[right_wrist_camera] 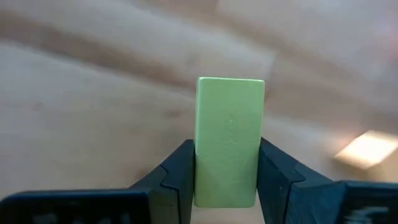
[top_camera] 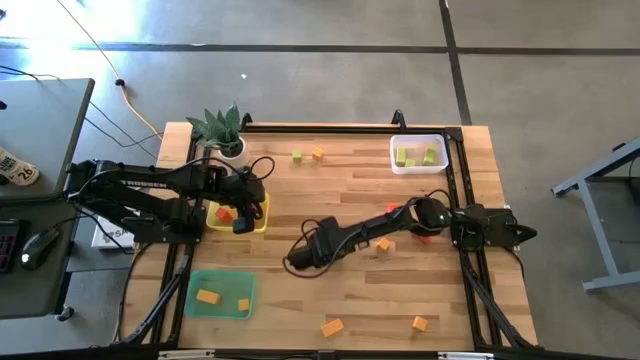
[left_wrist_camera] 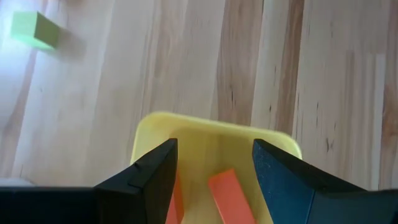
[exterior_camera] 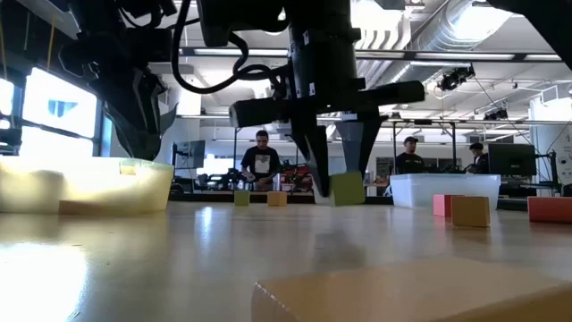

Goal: Sort & place blocks by color
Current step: Put the green block into the white bin

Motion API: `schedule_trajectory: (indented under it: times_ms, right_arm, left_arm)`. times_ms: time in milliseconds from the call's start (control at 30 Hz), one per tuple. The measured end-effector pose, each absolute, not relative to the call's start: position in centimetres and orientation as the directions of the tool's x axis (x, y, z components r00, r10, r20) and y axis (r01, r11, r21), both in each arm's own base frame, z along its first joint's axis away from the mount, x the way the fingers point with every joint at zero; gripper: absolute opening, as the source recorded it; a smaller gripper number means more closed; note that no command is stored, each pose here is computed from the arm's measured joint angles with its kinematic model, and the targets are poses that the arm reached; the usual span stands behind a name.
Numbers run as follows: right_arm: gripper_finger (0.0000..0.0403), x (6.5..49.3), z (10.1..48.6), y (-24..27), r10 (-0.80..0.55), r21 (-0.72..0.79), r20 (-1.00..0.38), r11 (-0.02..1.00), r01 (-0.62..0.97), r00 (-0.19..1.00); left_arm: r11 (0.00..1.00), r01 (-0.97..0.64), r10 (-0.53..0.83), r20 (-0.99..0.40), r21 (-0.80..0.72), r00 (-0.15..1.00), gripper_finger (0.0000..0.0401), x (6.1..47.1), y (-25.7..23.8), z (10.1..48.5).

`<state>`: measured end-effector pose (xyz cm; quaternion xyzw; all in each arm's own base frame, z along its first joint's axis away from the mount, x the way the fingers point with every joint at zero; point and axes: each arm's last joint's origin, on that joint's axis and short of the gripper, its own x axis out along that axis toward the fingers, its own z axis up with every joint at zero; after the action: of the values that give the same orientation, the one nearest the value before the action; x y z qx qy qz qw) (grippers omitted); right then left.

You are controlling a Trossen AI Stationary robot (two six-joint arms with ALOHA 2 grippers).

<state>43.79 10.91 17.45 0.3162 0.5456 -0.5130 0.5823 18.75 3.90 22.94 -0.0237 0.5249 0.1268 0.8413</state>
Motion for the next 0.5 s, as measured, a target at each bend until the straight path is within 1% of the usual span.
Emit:
schedule_trajectory:
  times_ms: [133, 233, 367, 500]
  right_arm:
    - [0.0105, 44.0, 19.2, 8.6, -0.324, -0.263, -0.935, 0.361, 0.895, -0.144]
    - [0.0105, 44.5, 20.2, 6.6, -0.382, -0.282, -0.918, 0.442, 0.852, -0.106]
    - [0.0105, 44.7, 21.6, 3.6, -0.438, -0.319, -0.895, 0.49, 0.811, -0.087]
    - [0.0105, 44.5, 23.1, 0.5, -0.492, -0.368, -0.867, 0.526, 0.767, -0.079]
  left_arm:
    - [0.969, -0.225, 0.195, -0.872, 0.1, 0.449, 0.0197, 19.1, 4.0, 23.1]
    - [0.969, -0.222, 0.199, -0.861, 0.103, 0.468, 0.0197, 19.3, 4.0, 23.2]
    - [0.966, -0.233, 0.217, -0.83, 0.109, 0.513, 0.0197, 19.7, 4.1, 23.5]
    - [0.96, -0.253, 0.249, -0.773, 0.119, 0.584, 0.0197, 20.4, 4.3, 24.0]
